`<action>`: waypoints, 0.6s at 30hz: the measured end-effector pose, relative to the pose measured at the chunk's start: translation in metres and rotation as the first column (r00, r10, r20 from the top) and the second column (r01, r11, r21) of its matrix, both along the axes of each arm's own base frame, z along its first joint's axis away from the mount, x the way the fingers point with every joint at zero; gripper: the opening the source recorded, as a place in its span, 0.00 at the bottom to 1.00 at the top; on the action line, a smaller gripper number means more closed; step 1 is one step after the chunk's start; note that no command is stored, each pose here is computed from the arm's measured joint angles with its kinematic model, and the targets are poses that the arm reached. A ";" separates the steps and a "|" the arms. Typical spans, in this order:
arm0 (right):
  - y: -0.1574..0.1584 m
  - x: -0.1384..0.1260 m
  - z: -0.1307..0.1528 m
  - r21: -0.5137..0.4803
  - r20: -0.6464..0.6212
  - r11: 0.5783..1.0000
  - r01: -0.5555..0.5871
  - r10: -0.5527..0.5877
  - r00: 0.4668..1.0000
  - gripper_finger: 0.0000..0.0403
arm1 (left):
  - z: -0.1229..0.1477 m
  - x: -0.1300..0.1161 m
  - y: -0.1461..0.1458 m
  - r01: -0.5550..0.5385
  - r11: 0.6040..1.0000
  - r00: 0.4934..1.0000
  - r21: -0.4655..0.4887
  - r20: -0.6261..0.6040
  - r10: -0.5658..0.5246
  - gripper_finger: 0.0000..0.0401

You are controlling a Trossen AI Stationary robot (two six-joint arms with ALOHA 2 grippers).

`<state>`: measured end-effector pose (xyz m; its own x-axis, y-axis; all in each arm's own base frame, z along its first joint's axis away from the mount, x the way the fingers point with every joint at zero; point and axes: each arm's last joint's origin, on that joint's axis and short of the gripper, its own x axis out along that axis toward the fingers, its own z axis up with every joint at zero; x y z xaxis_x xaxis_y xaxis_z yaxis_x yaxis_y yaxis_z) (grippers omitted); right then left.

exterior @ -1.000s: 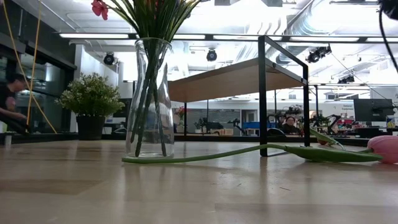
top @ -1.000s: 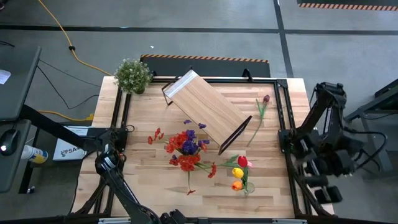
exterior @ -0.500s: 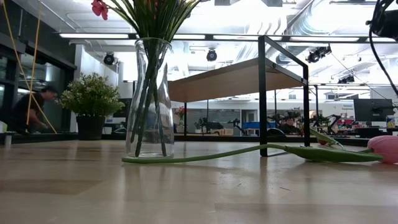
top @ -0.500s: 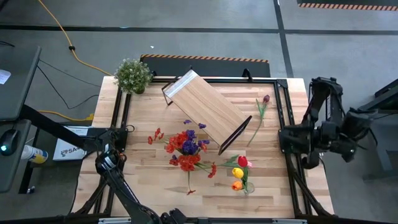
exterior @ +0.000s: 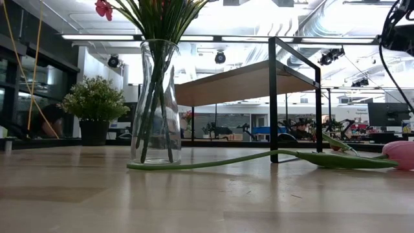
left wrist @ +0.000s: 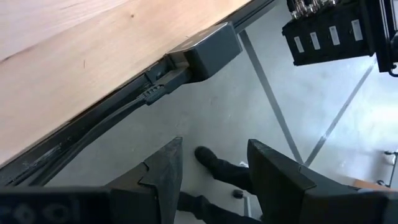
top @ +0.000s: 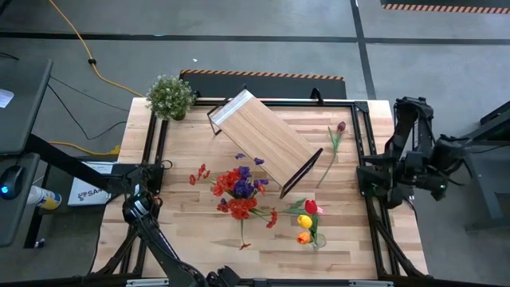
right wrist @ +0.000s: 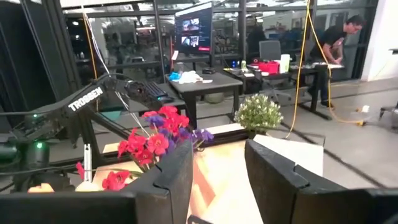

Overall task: Pick and place flowers into a vace then onto a shelf
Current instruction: Put the pink tulip into the right transparent vase

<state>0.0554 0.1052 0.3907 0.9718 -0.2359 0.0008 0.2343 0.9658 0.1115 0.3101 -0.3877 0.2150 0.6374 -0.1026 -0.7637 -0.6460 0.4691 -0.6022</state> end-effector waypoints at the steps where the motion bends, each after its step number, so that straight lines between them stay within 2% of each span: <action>1: -0.001 0.000 -0.006 0.016 0.003 1.000 -0.002 0.002 1.000 0.34 | 0.000 0.000 0.000 -0.003 1.000 1.000 -0.003 0.000 0.003 0.53; 10: 0.001 -0.011 -0.065 0.151 0.035 0.984 -0.097 0.093 0.995 0.34 | 0.002 0.001 -0.002 -0.031 0.998 0.999 -0.049 0.013 0.031 0.53; 18: 0.006 -0.016 -0.096 0.211 0.051 0.967 -0.145 0.138 0.989 0.34 | 0.004 0.009 0.001 -0.045 0.996 0.998 -0.074 0.030 0.047 0.53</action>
<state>0.0397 0.1117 0.2952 0.9955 -0.0945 0.0004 0.0892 0.9415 0.3249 0.3189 -0.3862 0.2185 0.6664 -0.1272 -0.7347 -0.6461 0.3932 -0.6542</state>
